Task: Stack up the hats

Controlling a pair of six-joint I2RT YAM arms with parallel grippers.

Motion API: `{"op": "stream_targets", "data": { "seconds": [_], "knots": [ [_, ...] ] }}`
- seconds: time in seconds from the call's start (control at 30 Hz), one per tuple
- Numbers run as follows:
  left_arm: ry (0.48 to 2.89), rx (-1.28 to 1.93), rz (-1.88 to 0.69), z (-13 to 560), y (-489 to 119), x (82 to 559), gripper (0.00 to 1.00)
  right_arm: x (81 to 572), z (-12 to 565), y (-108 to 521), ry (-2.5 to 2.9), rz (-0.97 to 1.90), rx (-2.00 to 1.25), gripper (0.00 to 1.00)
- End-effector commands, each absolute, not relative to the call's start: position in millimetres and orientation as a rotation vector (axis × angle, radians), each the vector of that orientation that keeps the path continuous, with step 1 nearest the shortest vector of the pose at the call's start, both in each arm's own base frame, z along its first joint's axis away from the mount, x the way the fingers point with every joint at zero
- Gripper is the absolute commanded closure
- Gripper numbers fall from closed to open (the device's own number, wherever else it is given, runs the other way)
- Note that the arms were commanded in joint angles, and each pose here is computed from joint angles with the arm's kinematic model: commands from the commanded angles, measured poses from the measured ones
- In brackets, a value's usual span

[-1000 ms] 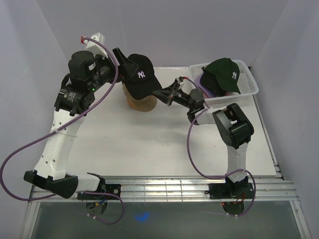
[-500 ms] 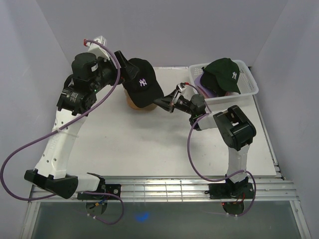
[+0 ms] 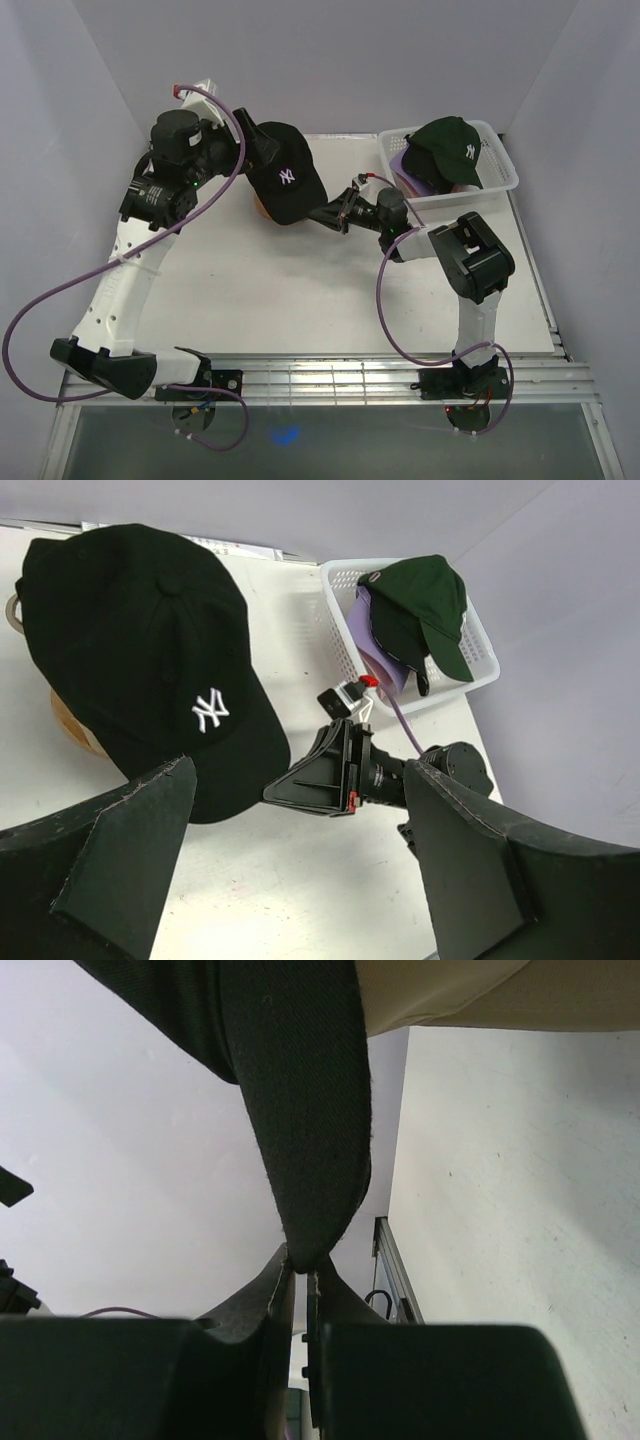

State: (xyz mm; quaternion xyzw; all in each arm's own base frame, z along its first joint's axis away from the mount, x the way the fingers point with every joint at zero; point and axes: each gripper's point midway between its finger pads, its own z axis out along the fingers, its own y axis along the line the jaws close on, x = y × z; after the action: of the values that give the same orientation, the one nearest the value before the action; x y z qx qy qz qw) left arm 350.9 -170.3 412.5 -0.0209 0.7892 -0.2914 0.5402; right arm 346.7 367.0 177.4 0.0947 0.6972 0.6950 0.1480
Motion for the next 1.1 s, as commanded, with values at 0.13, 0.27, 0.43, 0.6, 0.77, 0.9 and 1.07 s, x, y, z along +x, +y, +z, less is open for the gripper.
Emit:
{"op": "stream_targets", "data": {
  "seconds": [0.13,0.27,0.43,0.6,0.77,0.9,1.07],
  "knots": [
    [1.856,-0.049,-0.665,411.6,-164.2,350.7,0.05,340.1,151.5,367.6,2.184,1.945,0.395,0.92],
    [1.875,-0.056,-0.666,401.4,-165.1,352.7,0.05,341.6,139.5,363.5,2.239,1.911,0.500,0.92],
    [1.886,-0.066,-0.666,391.7,-165.3,356.2,0.05,350.7,126.4,363.5,2.320,1.809,0.567,0.92],
    [1.905,-0.080,-0.655,380.1,-163.6,360.7,0.05,357.7,110.9,363.6,2.388,1.726,0.610,0.92],
    [1.915,-0.088,-0.648,375.1,-162.5,363.8,0.05,364.2,98.1,366.2,2.466,1.679,0.675,0.92],
    [1.916,-0.093,-0.643,374.0,-160.6,363.5,0.05,367.1,91.7,366.7,2.494,1.658,0.706,0.92],
    [1.920,-0.094,-0.629,370.6,-157.5,363.3,0.06,372.8,86.9,366.4,2.524,1.632,0.707,0.70]
  ]
}}
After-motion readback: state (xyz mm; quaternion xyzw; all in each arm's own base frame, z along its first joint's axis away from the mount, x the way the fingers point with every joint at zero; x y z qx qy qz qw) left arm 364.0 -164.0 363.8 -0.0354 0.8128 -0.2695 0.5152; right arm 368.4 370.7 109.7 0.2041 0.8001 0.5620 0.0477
